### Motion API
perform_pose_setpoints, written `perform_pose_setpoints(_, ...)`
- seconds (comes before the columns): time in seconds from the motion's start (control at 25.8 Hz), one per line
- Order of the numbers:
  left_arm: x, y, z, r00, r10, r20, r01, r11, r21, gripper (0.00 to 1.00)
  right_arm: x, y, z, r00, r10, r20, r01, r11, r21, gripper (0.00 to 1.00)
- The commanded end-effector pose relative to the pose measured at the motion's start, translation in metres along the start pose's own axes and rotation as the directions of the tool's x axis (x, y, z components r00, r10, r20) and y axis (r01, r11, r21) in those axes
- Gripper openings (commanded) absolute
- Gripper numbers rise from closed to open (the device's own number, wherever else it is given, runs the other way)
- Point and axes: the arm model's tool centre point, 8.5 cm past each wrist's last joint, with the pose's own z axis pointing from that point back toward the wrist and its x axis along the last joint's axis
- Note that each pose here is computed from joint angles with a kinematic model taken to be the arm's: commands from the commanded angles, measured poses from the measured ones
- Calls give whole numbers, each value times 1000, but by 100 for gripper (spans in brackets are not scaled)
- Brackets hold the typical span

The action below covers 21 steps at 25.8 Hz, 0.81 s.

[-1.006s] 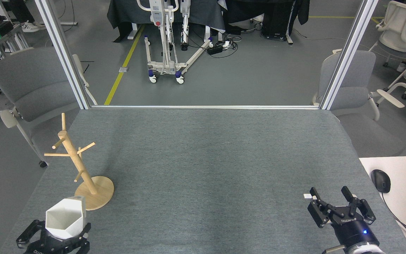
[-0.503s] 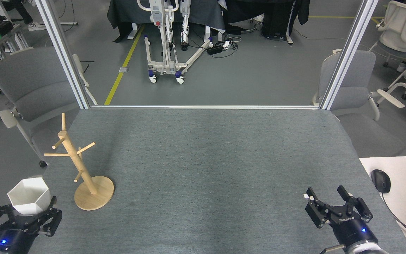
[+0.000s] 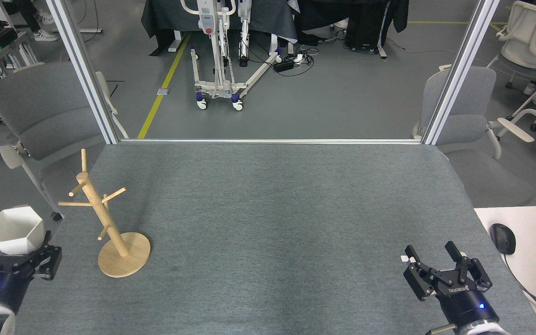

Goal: Hang cup on storage rack
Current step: 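Raise the held cup with the left gripper beside the wooden stand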

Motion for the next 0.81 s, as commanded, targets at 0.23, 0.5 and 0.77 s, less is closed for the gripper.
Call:
perform_pose_setpoints(0.23,6,7,-8,995,-97,-10,97,995,-10,0,-3,-3,-10,1000,-5,-7,5,1000,-7,100)
perform_pose_setpoints(0.5,17,18,-18,994,-110,9,110,994,-10,0,-5,0,-15,1000,-9,-12,9,1000,6,100)
perform_pose_setpoints(0.77,28,17,-19,983,-179,29,179,984,-20,0,-9,2,-15,1000,-5,-17,5,1000,17,100)
